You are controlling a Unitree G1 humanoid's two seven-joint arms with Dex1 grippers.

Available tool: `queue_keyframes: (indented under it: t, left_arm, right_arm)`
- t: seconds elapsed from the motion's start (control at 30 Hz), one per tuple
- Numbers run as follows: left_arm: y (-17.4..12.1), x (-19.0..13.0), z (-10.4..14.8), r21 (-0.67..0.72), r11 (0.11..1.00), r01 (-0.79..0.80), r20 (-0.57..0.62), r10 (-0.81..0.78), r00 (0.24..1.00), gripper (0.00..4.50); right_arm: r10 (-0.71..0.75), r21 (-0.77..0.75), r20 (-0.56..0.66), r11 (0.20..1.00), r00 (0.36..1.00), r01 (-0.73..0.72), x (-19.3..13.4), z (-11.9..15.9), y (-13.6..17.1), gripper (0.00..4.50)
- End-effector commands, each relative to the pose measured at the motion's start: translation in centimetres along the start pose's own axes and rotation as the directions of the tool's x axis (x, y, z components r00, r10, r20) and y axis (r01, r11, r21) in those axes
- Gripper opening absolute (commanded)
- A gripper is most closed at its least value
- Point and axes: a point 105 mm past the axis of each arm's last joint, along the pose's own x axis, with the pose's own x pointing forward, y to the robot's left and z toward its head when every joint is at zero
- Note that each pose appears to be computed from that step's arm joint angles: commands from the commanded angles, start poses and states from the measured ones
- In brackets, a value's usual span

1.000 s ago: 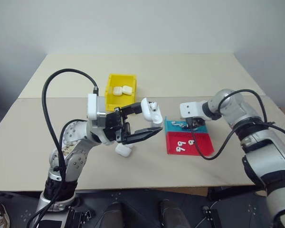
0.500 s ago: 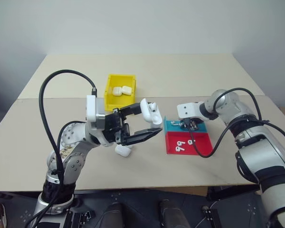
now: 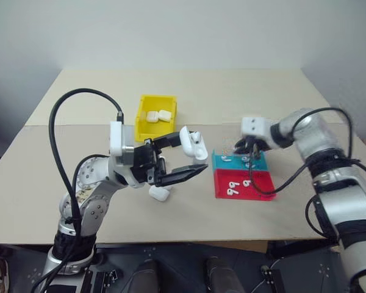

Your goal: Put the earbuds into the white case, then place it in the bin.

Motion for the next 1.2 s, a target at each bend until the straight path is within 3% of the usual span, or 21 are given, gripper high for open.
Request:
queue_keyframes:
  t: [0.03,0.2,0.3,0.37,0.63,0.97,1.2]
  left_arm:
    - [-0.2,0.4,0.6,0.010,0.999,0.044,0.034,-0.044,0.998,3.09]
    - [0.0,1.0,0.6,-0.008,0.996,0.083,0.054,-0.083,0.995,3.09]
    - [-0.1,1.5,0.4,-0.017,0.994,0.107,0.061,-0.106,0.992,3.09]
    - [0.0,1.7,0.3,-0.019,0.993,0.117,0.065,-0.115,0.991,3.09]
    - [0.2,2.6,0.0,-0.042,0.988,0.147,0.079,-0.143,0.987,3.09]
    - [-0.1,3.4,-0.2,-0.055,0.984,0.169,0.091,-0.164,0.982,3.09]
    - [0.0,3.3,-0.3,-0.054,0.985,0.165,0.083,-0.160,0.984,3.09]
  right_arm:
    - [0.039,0.149,0.324,0.985,0.945,-0.092,-3.5,3.9,2.3,0.63]
    - [-0.053,0.334,0.616,0.921,0.786,-0.200,-7.0,7.8,4.6,0.63]
    - [-0.086,0.335,0.755,0.903,0.650,-0.270,-9.1,10.4,6.4,0.63]
    - [-0.085,0.320,0.800,0.898,0.593,-0.303,-9.9,11.5,7.6,0.63]
    - [-0.019,0.266,0.834,0.889,0.551,-0.372,-9.5,14.0,12.4,0.63]
    - [-0.008,0.286,0.799,0.885,0.602,-0.368,-8.3,14.0,14.3,0.63]
    - [0.043,0.249,0.809,0.878,0.587,-0.408,-8.4,14.2,15.1,0.63]
